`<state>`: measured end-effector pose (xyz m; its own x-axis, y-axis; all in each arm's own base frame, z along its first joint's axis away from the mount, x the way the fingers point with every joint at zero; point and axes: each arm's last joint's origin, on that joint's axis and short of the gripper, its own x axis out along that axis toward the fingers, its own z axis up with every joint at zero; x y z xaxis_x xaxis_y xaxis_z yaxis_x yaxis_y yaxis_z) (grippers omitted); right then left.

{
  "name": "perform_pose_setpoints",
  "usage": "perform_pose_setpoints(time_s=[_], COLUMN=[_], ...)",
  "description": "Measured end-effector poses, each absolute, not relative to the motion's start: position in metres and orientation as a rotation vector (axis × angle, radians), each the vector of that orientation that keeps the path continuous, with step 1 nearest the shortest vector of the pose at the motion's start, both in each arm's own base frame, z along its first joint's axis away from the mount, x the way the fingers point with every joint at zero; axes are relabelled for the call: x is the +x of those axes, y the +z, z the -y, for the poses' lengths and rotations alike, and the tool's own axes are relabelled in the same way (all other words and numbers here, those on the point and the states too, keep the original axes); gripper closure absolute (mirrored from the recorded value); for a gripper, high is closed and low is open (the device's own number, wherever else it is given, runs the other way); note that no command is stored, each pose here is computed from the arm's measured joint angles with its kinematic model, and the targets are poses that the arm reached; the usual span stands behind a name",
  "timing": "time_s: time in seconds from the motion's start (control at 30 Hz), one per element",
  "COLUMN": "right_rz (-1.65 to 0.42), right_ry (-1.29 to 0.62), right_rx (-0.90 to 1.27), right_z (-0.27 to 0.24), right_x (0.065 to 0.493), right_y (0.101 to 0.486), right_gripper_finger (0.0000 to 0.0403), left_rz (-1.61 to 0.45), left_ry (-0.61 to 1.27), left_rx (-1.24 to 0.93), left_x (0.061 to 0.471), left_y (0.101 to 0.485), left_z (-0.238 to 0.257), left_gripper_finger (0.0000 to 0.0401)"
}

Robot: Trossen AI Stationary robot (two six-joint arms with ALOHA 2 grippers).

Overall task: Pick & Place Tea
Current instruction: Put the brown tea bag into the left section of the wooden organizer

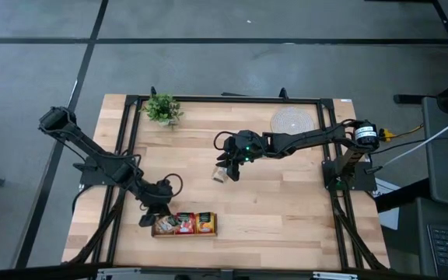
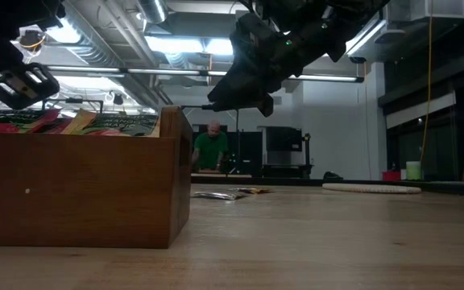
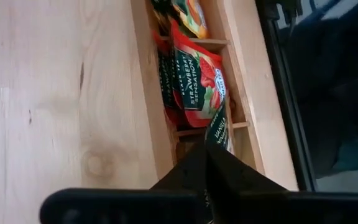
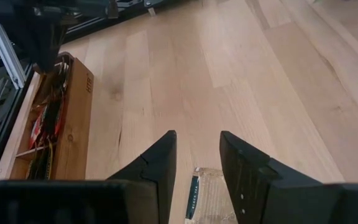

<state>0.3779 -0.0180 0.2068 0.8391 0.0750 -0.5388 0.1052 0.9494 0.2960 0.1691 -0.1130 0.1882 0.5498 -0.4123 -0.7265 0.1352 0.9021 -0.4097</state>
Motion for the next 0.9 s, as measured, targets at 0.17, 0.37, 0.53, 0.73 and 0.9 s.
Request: perform_pose_setpoints(time_s=[0.17, 0.37, 0.53, 0.73, 0.9], right_rz=[-0.580, -0.586, -0.598, -0.597, -0.596], right_ry=[-0.017, -0.018, -0.020, -0.020, -0.020], right_rx=[0.324, 0.324, 0.325, 0.327, 0.325], right_z=[0.018, 0.018, 0.018, 0.018, 0.018], right_x=[0.378, 0.378, 0.379, 0.379, 0.379], right_y=[0.207, 0.205, 0.201, 0.201, 0.201], right_gripper_finger=[0.0278, 0.0278, 0.0278, 0.0278, 0.0278], left_rz=[-0.939, -0.825, -0.749, -0.725, -0.652], left_ry=[-0.265, -0.193, -0.135, -0.024, 0.045], left_rx=[-0.403, -0.452, -0.546, -0.647, -0.703], left_x=[0.162, 0.141, 0.126, 0.115, 0.107], left_y=[0.189, 0.200, 0.208, 0.202, 0.199], left_z=[0.122, 0.138, 0.143, 0.151, 0.158], left_gripper_finger=[0.0399, 0.0399, 0.0400, 0.0400, 0.0399])
